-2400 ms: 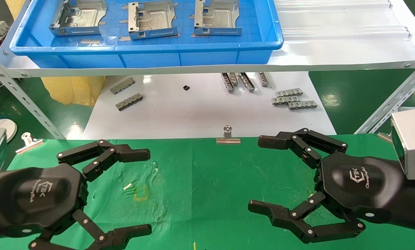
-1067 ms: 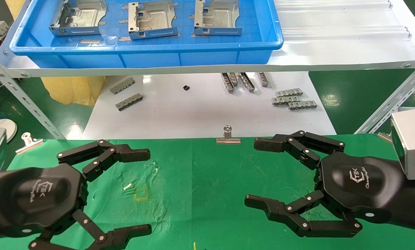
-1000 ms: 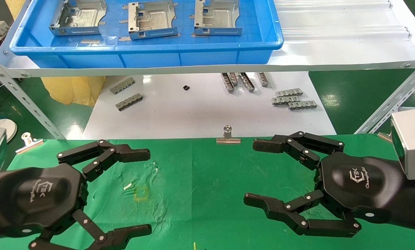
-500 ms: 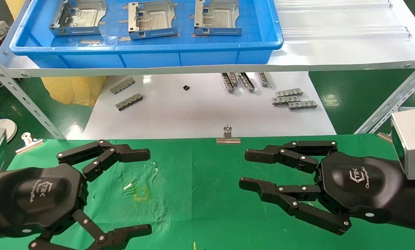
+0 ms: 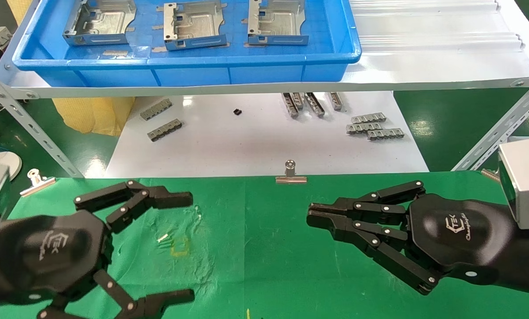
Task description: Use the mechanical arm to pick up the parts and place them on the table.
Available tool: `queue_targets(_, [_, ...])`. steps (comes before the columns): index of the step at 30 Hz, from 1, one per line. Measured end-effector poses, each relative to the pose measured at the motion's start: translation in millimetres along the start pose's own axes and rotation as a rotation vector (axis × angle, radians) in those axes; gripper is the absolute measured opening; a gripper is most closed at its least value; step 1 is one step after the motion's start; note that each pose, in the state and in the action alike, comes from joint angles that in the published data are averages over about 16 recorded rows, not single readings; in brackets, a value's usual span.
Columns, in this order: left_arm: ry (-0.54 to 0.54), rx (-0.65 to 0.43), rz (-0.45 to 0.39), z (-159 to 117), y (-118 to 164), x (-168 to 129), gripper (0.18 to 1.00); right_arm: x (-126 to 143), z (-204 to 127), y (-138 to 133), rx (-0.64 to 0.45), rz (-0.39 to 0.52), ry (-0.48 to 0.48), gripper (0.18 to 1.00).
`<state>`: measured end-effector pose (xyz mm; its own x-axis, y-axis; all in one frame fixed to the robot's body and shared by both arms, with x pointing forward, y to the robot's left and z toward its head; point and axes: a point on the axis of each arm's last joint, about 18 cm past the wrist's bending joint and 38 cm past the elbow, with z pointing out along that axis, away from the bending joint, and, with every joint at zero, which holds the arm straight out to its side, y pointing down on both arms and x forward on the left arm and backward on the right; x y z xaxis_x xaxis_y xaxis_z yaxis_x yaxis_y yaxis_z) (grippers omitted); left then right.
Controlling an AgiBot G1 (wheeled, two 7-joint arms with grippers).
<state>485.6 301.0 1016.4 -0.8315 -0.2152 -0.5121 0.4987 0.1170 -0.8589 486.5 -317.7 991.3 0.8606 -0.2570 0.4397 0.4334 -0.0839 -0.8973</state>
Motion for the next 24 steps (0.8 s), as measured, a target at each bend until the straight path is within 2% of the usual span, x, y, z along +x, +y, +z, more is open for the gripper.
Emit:
queue_targets(5, [-0.059,0.004,0.035,3,-18,-31,1.000,0,0,0,0.000,0.000,0.000,0.226])
queue_targets(11, [-0.185,-0.005,0.046,11,-44,-93,1.000,0,0,0,0.000,0.000,0.000,0.200])
queue_targets(19, [-0.441,-0.029,-0.041,27,-66,-190,1.000,0,0,0,0.000,0.000,0.000,0.192])
queue_targets(24, [-0.596,-0.067,-0.111,41,-67,-235,1.000,0,0,0,0.000,0.000,0.000,0.191])
